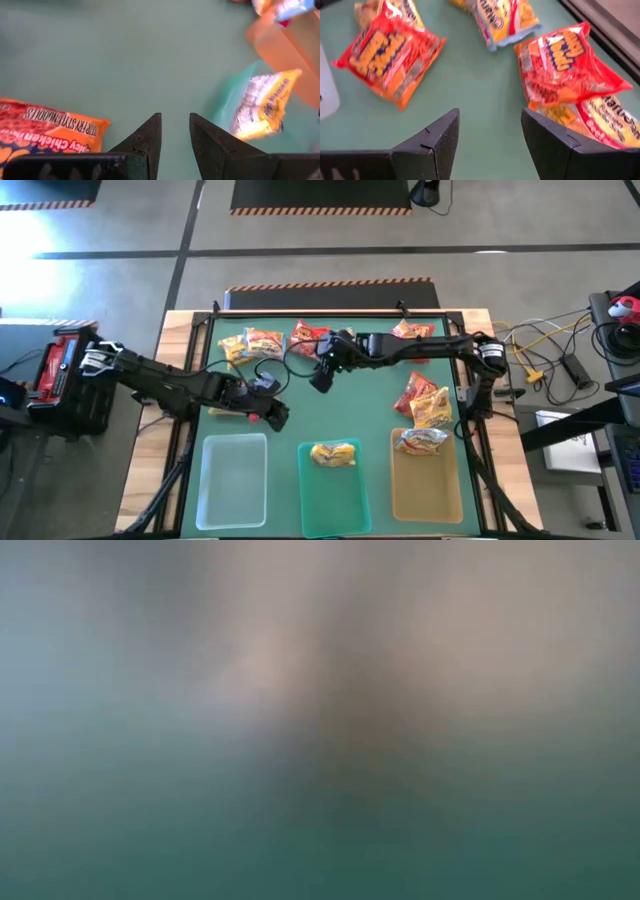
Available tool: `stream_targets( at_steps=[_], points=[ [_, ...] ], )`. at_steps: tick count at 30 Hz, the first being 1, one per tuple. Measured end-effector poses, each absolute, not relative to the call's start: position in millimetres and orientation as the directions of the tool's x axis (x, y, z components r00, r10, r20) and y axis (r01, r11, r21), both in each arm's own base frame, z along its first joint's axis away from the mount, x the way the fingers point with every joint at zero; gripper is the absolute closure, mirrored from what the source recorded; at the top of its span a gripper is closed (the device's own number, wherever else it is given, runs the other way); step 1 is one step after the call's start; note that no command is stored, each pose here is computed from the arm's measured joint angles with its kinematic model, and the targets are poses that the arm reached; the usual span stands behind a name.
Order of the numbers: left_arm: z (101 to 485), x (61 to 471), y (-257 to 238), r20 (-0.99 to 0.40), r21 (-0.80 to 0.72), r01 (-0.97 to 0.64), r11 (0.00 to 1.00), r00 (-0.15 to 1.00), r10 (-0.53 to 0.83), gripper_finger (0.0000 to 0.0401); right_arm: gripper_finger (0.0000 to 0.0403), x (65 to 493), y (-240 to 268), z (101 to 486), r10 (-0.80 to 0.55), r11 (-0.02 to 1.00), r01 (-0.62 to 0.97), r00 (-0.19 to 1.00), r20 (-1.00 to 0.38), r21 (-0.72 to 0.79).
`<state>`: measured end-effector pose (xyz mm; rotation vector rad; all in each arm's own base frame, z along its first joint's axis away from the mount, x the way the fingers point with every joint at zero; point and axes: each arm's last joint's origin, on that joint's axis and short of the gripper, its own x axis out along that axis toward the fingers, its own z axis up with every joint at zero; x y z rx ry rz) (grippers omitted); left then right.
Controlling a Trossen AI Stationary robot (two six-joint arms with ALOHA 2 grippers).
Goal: Sort Maruchan noodles
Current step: Put the orange noodle pack into the white bin
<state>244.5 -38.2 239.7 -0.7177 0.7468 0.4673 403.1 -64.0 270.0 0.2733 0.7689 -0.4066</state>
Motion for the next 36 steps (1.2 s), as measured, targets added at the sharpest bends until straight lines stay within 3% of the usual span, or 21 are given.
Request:
stream_targets(
  at_steps=[9, 16, 19, 27, 36],
  points=[
    [237, 231, -24, -0.815, -0.366, -0.725, 0.583, 0.553, 0.176, 0.0317, 0.0202, 417, -70, 262, -0.269, 0.867, 0.475, 0.701, -0.660, 0.152],
    [243, 207, -20, -0.773, -0.448, -0.797, 0.404, 0.573, 0.271, 0.0317, 0.0202, 419, -72, 259, -0.273, 0.859, 0.487, 0.698, -0.662, 0.160],
    [237, 198, -18, -0.771, -0.483, -0.829, 0.281, 0.555, 0.312, 0.0317, 0.0202, 418, -78, 257, -0.269, 0.849, 0.499, 0.692, -0.670, 0.175],
    [231, 172, -19, -0.865, -0.401, -0.901, 0.163, 0.431, 0.256, 0.0317, 0.0202, 423, -103, 233, -0.028, 0.826, 0.412, 0.711, -0.702, 0.385],
    [218, 160, -18, -0.897, -0.359, -0.928, 0.098, 0.372, 0.238, 0.0317, 0.0202, 431, -109, 201, 0.069, 0.814, 0.386, 0.677, -0.733, 0.433]
  ],
)
